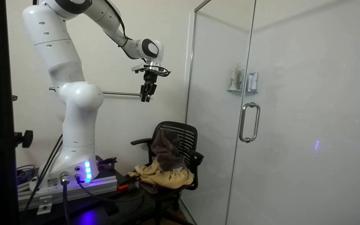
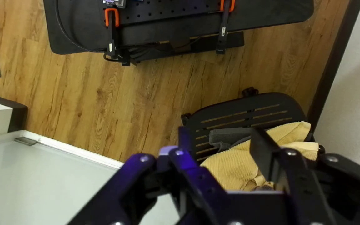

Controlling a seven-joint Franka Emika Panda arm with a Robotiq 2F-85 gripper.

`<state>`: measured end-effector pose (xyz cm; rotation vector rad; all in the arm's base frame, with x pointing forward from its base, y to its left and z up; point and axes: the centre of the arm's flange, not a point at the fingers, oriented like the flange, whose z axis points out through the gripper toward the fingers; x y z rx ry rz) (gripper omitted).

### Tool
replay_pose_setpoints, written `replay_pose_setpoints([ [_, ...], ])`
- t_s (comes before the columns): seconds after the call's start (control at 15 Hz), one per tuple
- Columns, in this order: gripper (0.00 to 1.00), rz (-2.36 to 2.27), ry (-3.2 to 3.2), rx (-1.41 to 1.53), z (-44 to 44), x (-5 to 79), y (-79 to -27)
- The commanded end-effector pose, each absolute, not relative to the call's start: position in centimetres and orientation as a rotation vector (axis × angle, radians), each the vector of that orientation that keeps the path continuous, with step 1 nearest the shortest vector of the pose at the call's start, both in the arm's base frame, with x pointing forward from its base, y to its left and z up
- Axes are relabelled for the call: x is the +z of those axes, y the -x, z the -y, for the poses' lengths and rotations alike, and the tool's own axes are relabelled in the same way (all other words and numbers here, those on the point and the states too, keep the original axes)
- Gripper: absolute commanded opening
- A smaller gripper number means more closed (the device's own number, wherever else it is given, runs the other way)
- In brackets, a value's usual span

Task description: Open the shower door

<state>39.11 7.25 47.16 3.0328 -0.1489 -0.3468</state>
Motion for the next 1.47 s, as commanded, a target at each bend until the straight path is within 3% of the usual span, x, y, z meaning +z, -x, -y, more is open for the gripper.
replay_pose_setpoints([
  [0.0, 0.24, 0.137, -3.035, -0.328, -7.1, 47.1, -38.9],
  [0.2, 0.04, 0.137, -3.034, -0.326, -7.1, 47.1, -38.9],
  [0.47, 0.00, 0.161, -3.032, -0.344, -7.1, 47.2, -38.9],
  [0.53, 0.26, 0.150, -3.033, -0.346, -7.2, 47.2, -39.1],
  [0.6, 0.02, 0.150, -3.033, -0.346, -7.2, 47.2, -39.1],
  [0.67, 0.08, 0.150, -3.033, -0.346, -7.2, 47.2, -39.1],
  [0.73, 0.40, 0.228, -2.996, -0.288, -6.6, 47.4, -38.8],
  [1.27, 0.96, 0.708, -2.784, 0.160, 11.0, 51.8, -35.3],
  [1.4, 1.00, 0.902, -2.789, 0.193, 16.1, 51.5, -34.5],
])
